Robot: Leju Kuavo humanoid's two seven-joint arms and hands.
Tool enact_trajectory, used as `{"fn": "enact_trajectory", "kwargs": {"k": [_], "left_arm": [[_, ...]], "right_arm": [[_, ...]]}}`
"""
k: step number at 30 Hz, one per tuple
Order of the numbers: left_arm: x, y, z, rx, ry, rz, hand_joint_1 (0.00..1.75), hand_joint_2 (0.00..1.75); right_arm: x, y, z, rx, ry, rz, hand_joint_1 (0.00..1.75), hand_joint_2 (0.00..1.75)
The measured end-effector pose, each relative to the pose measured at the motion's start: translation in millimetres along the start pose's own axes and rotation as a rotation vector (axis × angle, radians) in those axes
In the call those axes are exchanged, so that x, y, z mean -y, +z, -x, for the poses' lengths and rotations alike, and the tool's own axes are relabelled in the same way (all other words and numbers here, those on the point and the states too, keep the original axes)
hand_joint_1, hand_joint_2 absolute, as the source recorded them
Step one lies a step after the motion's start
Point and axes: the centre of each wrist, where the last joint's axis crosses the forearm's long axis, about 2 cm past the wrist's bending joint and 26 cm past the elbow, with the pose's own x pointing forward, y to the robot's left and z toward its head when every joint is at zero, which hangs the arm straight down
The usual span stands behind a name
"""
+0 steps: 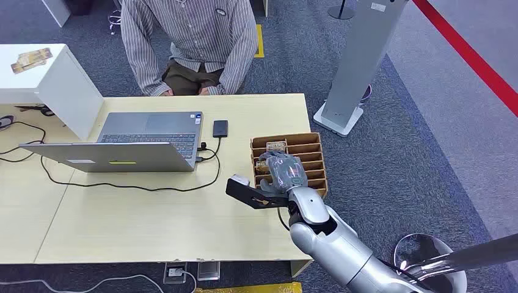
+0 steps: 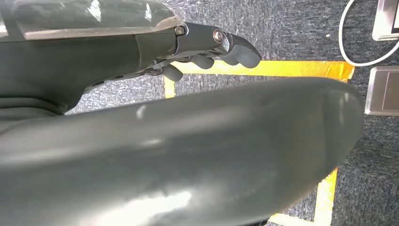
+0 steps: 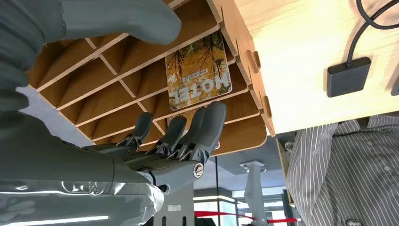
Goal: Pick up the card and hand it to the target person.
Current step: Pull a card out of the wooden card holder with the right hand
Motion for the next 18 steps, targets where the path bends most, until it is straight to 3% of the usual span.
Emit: {"fn": "enact_trajectory", "kwargs": {"k": [18], "left_arm": [[0.0,0.0,0.0,0.0,0.001,0.001,0.0,0.0]], "right_arm": [[-2.3,-0.5,2.5,-0.01,-0.004,-0.004,0.7,1.75]]}}
